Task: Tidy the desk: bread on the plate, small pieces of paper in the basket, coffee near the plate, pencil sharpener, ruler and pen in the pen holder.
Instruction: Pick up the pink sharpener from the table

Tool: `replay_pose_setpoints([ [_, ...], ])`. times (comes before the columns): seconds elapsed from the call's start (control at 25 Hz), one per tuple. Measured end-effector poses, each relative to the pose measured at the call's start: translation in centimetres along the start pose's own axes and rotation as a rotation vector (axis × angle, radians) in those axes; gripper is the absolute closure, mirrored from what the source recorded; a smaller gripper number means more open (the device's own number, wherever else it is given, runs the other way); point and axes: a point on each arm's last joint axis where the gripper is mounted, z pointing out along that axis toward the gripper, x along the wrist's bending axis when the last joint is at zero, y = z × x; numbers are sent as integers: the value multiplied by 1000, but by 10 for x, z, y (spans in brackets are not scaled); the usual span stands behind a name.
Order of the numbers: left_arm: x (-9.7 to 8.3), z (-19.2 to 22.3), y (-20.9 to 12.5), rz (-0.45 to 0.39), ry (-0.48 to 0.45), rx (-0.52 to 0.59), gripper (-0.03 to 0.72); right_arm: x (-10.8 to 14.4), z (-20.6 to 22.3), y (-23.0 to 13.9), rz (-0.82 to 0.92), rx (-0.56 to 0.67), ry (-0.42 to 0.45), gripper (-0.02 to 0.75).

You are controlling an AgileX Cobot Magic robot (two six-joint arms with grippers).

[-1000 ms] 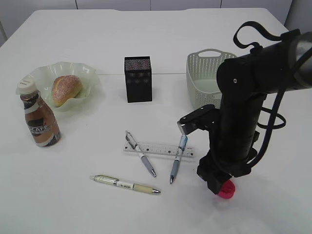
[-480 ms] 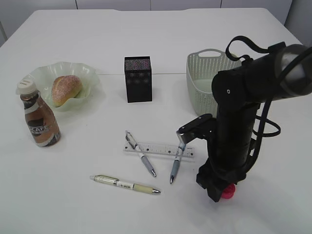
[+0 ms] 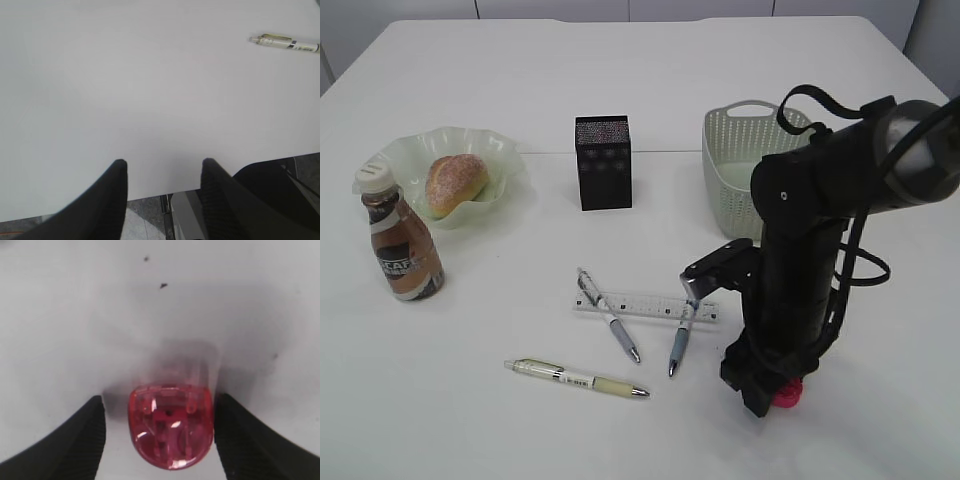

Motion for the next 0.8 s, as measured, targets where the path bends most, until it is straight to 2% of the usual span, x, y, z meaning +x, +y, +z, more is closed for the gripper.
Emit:
replay_pose_setpoints([
  [0.32,0,0,0,0,0,0,335,0,2,1,0,-1,0,260],
  [0.6,0,0,0,0,0,0,335,-1,2,2,-7,-1,-10,407],
  [0.8,0,0,0,0,0,0,335,-1,2,2,-7,-1,-11,434],
])
